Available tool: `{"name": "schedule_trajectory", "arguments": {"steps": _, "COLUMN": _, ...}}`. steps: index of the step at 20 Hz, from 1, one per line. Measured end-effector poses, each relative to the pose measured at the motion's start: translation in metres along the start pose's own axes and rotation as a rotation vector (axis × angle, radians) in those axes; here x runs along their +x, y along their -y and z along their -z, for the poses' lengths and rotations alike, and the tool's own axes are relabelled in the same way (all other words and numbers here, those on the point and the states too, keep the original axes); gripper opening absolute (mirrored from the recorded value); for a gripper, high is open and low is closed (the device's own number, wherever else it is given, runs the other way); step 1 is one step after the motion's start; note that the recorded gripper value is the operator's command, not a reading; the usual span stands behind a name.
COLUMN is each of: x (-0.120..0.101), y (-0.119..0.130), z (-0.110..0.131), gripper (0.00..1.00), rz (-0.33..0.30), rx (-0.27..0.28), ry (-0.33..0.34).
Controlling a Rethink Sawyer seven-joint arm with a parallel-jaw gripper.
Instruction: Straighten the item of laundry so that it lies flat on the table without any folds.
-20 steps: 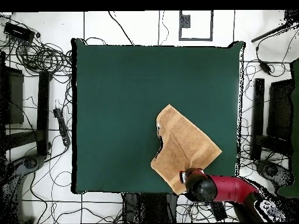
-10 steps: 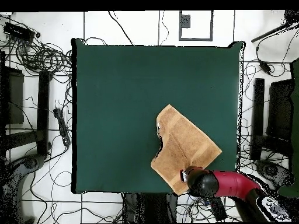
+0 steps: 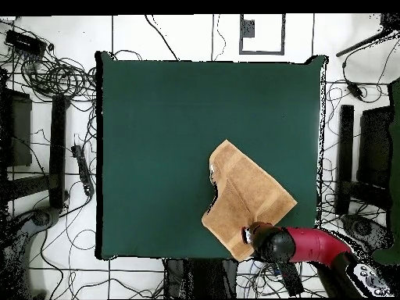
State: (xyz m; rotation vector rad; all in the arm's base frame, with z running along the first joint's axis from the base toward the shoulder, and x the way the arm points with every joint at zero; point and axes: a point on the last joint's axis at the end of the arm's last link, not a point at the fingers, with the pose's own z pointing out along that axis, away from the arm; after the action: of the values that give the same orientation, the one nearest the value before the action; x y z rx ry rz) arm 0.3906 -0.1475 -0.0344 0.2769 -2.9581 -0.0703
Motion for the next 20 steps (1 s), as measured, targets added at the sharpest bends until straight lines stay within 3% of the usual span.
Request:
{"name": "schedule_trajectory", "arguments": {"steps": 5, "x": -0.003, "y": 0.004, "z": 0.003, "gripper": 0.00, "rz": 0.021, "rx": 0.014, "ry": 0.000}}
{"name": "schedule_trajectory", "arguments": {"steps": 20, "x": -0.049, "y": 0.063, "z": 0.031, "gripper": 0.00, "rz": 0.002, "rx": 0.143, "ry": 0.095}}
